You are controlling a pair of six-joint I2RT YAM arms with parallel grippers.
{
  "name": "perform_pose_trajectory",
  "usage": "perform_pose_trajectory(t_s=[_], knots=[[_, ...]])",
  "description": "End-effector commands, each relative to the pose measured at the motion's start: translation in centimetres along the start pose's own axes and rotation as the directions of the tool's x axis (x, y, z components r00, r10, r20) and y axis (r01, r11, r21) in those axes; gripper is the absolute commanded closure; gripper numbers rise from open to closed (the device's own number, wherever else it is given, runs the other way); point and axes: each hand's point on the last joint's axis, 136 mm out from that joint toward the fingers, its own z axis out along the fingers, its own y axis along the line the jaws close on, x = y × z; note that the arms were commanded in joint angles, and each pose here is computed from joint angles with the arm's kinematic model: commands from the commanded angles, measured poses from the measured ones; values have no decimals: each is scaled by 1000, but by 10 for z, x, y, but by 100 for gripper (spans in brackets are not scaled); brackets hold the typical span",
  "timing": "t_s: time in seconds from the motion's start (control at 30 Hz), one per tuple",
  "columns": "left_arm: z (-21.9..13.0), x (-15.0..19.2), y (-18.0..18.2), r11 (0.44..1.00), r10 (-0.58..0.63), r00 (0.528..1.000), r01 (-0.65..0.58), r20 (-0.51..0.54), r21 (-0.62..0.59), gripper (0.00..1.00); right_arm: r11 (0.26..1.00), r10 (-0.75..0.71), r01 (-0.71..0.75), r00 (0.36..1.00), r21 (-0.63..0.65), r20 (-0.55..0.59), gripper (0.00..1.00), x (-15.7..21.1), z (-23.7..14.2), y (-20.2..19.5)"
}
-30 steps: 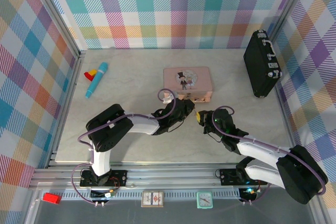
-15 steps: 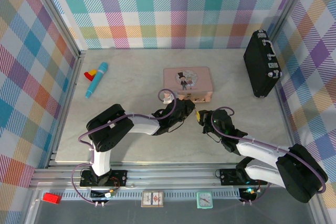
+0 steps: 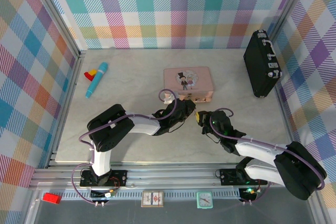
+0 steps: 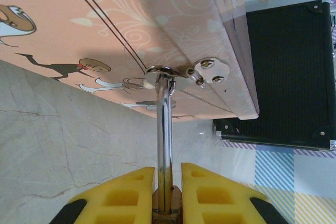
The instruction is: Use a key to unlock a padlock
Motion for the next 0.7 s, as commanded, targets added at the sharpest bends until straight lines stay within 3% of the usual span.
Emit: perform_pose_trajectory(t_s=[0.0, 0.67], knots=[[-5, 2, -63, 979, -14, 1000, 11, 13, 203, 100, 1000, 16, -16, 1000, -21, 26, 100, -4, -3, 1], [-3, 4, -60, 980, -20, 1000, 18, 8, 196, 100, 999, 17, -16, 999, -36, 38, 100, -5, -6, 2]])
